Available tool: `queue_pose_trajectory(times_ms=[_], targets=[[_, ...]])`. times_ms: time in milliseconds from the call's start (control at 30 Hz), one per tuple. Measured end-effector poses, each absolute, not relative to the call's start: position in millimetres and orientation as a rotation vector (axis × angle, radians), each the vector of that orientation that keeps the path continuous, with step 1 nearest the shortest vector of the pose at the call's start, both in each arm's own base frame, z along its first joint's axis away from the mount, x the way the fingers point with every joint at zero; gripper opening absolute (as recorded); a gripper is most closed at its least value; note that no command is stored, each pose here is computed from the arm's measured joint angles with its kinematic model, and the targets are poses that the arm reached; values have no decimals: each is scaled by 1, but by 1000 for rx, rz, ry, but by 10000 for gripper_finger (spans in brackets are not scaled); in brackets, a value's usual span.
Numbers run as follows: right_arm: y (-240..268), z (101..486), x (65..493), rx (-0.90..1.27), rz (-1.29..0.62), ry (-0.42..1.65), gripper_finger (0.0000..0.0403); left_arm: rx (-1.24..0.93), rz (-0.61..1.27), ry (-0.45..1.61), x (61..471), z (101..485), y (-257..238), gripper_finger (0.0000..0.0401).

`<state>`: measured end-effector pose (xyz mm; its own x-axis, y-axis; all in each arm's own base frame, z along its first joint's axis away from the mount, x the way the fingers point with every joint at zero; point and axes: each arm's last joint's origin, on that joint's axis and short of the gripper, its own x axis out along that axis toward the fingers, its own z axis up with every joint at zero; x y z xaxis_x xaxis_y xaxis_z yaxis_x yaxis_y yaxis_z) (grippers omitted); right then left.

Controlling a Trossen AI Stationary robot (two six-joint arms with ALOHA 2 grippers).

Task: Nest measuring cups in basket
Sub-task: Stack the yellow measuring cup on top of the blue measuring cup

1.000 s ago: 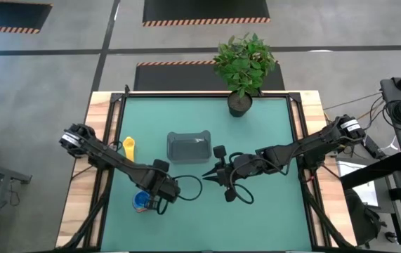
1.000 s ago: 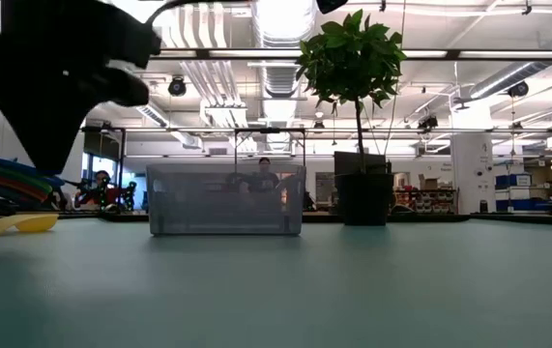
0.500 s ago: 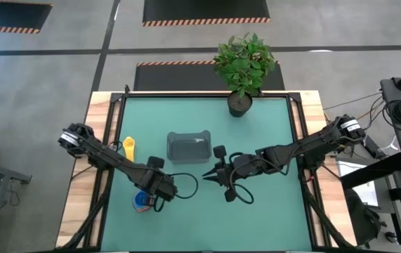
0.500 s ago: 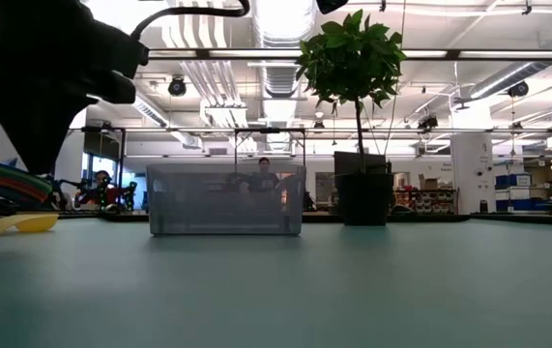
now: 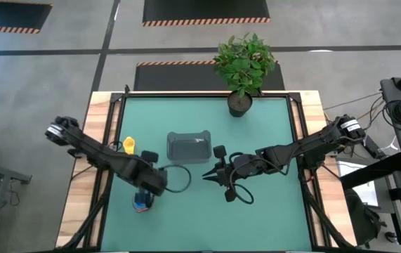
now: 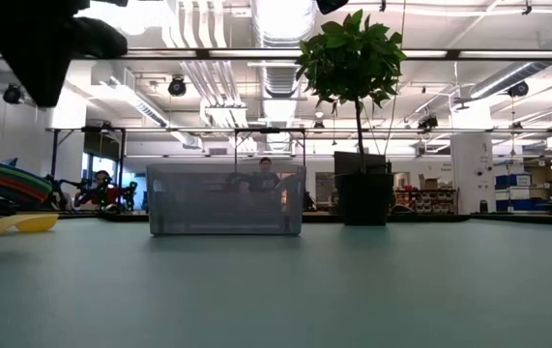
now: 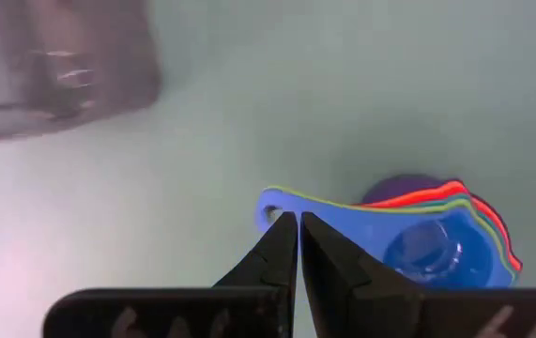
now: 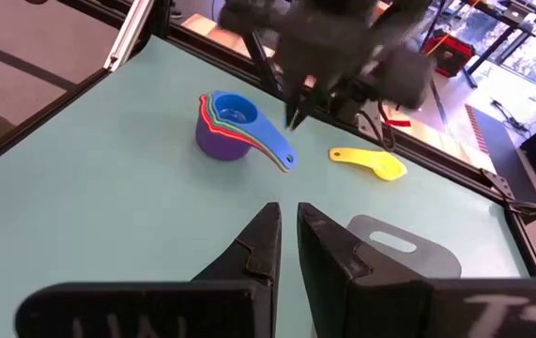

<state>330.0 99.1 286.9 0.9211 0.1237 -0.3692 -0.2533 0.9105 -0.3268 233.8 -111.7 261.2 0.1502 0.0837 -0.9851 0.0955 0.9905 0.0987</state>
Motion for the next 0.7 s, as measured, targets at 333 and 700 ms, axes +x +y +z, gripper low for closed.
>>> queue_pose_trajectory(times_ms=[333, 700], targets=[[99, 287, 330, -382, 199, 349, 26, -212, 497, 1226, 194, 270, -56, 0], [99, 287, 330, -398, 202, 349, 26, -335, 924, 1367, 169, 213, 17, 0]])
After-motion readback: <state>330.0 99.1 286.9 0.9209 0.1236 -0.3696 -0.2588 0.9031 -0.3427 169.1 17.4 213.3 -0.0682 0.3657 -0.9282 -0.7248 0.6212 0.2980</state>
